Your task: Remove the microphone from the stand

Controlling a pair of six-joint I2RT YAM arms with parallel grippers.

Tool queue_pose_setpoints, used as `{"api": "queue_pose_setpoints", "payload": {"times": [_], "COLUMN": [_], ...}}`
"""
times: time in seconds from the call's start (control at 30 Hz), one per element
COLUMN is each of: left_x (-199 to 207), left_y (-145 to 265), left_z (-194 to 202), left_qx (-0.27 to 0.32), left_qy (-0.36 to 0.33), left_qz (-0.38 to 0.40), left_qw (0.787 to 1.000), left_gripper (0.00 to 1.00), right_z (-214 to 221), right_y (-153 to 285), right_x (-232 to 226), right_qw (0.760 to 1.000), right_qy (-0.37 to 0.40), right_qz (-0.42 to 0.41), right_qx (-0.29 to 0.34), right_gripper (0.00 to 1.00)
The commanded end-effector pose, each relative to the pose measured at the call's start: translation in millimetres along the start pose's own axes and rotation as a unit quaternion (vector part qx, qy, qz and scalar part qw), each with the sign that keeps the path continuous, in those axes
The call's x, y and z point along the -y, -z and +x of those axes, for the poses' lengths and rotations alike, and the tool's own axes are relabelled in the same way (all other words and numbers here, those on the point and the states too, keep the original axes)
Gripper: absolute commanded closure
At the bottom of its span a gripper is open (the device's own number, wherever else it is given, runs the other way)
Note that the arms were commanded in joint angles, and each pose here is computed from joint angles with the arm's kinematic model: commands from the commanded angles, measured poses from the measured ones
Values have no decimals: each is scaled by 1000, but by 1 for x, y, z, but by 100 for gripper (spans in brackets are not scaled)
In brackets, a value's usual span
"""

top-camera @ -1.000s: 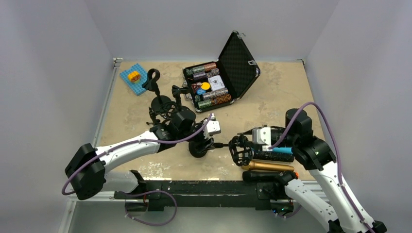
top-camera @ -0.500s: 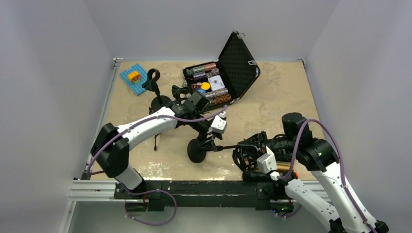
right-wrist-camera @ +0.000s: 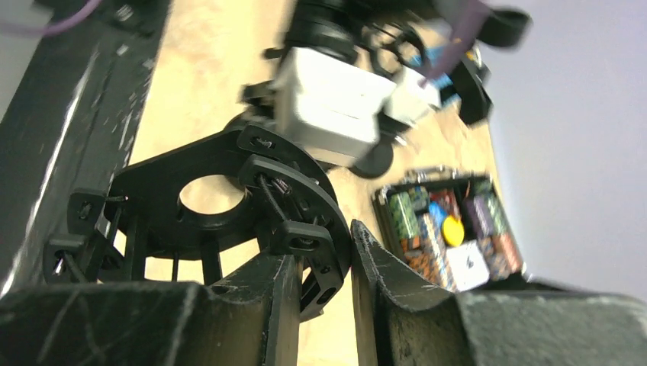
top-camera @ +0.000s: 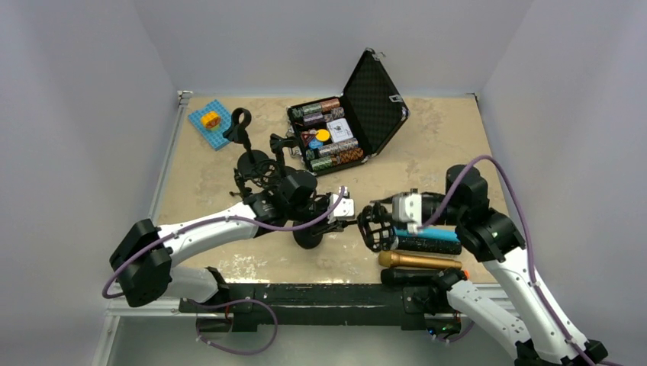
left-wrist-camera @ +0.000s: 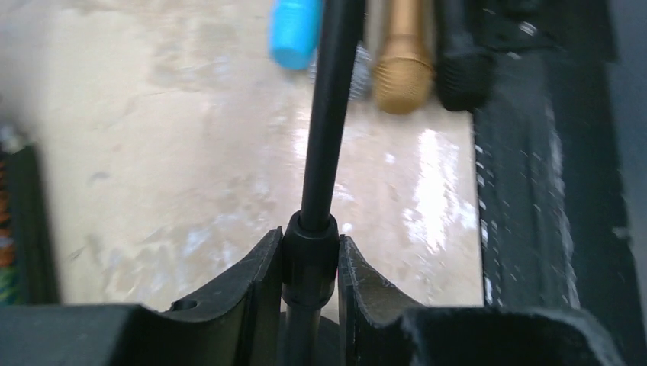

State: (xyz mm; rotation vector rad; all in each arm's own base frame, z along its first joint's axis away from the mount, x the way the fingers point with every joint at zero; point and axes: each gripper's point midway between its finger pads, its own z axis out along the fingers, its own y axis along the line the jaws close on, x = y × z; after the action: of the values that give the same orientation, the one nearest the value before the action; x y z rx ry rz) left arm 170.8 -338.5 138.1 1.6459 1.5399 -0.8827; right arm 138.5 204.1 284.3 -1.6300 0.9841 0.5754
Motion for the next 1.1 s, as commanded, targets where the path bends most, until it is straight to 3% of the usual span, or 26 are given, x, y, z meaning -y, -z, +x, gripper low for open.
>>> {"api": "queue_pose_setpoints", "payload": {"times": [0.0, 0.03, 0.07, 0.13, 0.17, 0.27, 0.33, 0.5, 0.7, 0.87, 1.07], "left_x": [-89, -83, -76, -61, -49, -20, -8, 18, 34, 26, 12], "left_y": [37, 33, 28, 20, 16, 16, 22, 40, 35, 13, -7], "left_z": [-31, -28, -25, -23, -25, -35, -34, -36, -37, -28, -6], "left_qx": [70, 67, 61, 61, 66, 82, 77, 78, 50, 22, -14], "left_qy": [108, 119, 128, 134, 122, 70, 47, -11, -40, -52, -44], "left_qz": [-292, -277, -259, -215, -177, -92, -46, 93, 239, 254, 205], "left_qw": [948, 951, 955, 966, 974, 990, 995, 993, 969, 966, 978], "left_gripper": [100, 100, 93, 66, 59, 44, 41, 39, 40, 43, 65], "right_z": [-4, -4, -2, -2, -3, -7, -7, 7, 15, 13, 14], "right_y": [1, 1, 0, -1, -2, -2, -2, 4, 5, 3, 4], "right_x": [37, 35, 33, 31, 29, 15, 0, -35, -29, -17, -21], "right_qw": [956, 955, 957, 964, 969, 984, 992, 997, 976, 962, 963], "right_qy": [-272, -276, -273, -251, -237, -172, -127, 24, 200, 259, 255], "right_qz": [109, 103, 100, 86, 73, 24, -13, -78, -89, -82, -84], "right_qx": [18, 21, 19, 16, 18, 23, 24, 12, -1, -2, -3], "right_gripper": [100, 100, 100, 100, 100, 100, 100, 100, 100, 100, 100]}}
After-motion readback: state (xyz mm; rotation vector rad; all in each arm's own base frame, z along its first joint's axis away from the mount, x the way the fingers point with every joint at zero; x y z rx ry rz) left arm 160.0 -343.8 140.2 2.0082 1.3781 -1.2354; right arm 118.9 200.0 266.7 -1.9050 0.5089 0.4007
